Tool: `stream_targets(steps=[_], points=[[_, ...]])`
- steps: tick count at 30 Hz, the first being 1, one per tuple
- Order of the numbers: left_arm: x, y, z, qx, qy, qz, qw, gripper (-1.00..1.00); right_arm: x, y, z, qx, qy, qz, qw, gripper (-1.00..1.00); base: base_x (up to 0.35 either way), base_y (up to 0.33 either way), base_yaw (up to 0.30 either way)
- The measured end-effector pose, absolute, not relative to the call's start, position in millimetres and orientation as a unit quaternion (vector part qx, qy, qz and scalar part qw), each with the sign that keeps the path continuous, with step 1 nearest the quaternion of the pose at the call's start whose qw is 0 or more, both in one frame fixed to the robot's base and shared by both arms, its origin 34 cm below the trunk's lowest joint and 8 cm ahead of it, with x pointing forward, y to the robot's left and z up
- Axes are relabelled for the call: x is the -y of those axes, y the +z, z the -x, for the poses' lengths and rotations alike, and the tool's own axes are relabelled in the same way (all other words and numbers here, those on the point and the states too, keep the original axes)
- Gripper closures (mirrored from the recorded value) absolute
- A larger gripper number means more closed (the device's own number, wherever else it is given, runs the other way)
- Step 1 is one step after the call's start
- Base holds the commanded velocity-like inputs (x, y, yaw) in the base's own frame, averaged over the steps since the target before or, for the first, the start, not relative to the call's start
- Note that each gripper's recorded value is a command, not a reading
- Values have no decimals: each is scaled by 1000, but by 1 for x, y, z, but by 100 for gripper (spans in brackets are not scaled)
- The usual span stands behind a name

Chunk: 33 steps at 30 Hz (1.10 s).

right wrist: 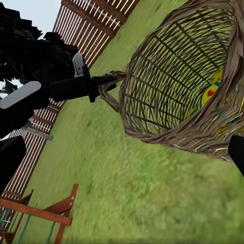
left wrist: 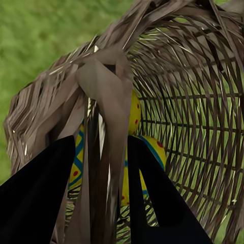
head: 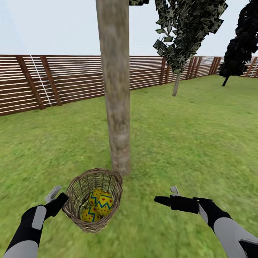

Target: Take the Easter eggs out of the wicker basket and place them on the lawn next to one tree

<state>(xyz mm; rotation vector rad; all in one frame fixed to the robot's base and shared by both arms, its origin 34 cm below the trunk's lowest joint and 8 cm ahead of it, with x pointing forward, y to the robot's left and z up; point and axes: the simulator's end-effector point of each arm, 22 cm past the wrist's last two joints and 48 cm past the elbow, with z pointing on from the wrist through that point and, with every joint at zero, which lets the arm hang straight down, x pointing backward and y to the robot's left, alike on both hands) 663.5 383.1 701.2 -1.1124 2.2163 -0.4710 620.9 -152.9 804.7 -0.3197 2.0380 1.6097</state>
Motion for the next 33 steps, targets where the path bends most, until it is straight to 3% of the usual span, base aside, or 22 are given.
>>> stream_targets(steps=[33], points=[[-384,650,-664,-836,-177,420,304,100,153,754,-621,-752,594,118,260,-100,0,0,0]])
